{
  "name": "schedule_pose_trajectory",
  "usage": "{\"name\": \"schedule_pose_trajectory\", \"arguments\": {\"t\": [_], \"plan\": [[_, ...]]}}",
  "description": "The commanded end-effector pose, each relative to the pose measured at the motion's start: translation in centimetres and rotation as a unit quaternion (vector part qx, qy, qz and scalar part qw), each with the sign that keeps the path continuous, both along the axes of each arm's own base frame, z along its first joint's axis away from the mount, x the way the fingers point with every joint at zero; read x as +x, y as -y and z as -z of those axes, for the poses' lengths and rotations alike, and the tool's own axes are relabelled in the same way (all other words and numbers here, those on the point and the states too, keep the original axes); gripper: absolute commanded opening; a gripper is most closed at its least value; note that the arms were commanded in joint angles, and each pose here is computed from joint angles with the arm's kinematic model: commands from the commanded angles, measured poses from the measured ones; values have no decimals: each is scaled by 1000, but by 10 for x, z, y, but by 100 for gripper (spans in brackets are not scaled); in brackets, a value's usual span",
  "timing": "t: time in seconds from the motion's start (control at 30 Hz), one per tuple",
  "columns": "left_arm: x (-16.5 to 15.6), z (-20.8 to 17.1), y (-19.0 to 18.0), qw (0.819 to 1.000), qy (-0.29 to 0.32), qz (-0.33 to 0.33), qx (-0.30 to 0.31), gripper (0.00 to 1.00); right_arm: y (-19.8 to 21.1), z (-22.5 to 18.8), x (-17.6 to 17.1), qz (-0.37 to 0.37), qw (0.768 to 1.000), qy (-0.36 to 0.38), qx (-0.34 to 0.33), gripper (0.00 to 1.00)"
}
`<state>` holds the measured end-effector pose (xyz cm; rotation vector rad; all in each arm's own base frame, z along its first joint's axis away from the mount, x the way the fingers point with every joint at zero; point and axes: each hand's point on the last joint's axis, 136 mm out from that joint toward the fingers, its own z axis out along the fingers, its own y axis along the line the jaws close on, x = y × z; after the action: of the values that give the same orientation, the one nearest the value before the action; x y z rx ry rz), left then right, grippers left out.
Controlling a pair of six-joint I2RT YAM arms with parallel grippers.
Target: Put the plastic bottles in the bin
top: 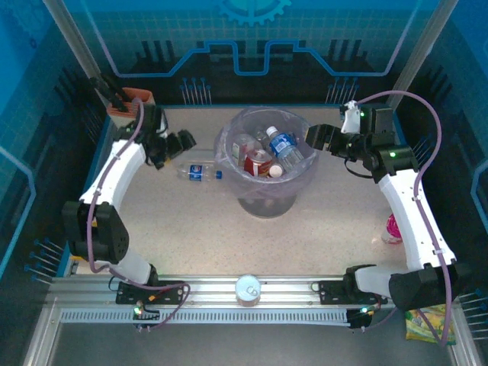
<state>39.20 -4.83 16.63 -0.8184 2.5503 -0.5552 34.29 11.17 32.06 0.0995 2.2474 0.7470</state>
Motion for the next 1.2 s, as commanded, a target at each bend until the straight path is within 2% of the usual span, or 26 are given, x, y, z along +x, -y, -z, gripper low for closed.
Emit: {"name": "schedule_pose_trajectory", "arguments": {"t": [0.0, 0.17, 0.37, 0.57, 0.77, 0.9, 1.17], "plan": [[17, -6, 1, 983, 49, -131, -118, 94, 2, -7, -9, 0, 1000, 11, -14, 80], [19, 38, 3, 959, 9, -215, -183, 95, 3, -4, -12, -1, 1000, 9, -16, 80], [29, 63, 8, 949, -13, -236, -206, 93, 7, -4, -18, 6, 1000, 10, -21, 80], [23, 86, 15, 939, -39, -264, -217, 89, 9, -5, -20, 11, 1000, 10, -26, 80], [19, 109, 17, 934, -59, -277, -217, 84, 10, -3, -18, 11, 1000, 10, -27, 80], [16, 119, 21, 932, -68, -281, -220, 76, 10, -2, -18, 11, 1000, 9, -27, 80], [10, 108, 16, 935, -57, -285, -206, 62, 12, -1, -19, 14, 999, 11, -29, 80]]}}
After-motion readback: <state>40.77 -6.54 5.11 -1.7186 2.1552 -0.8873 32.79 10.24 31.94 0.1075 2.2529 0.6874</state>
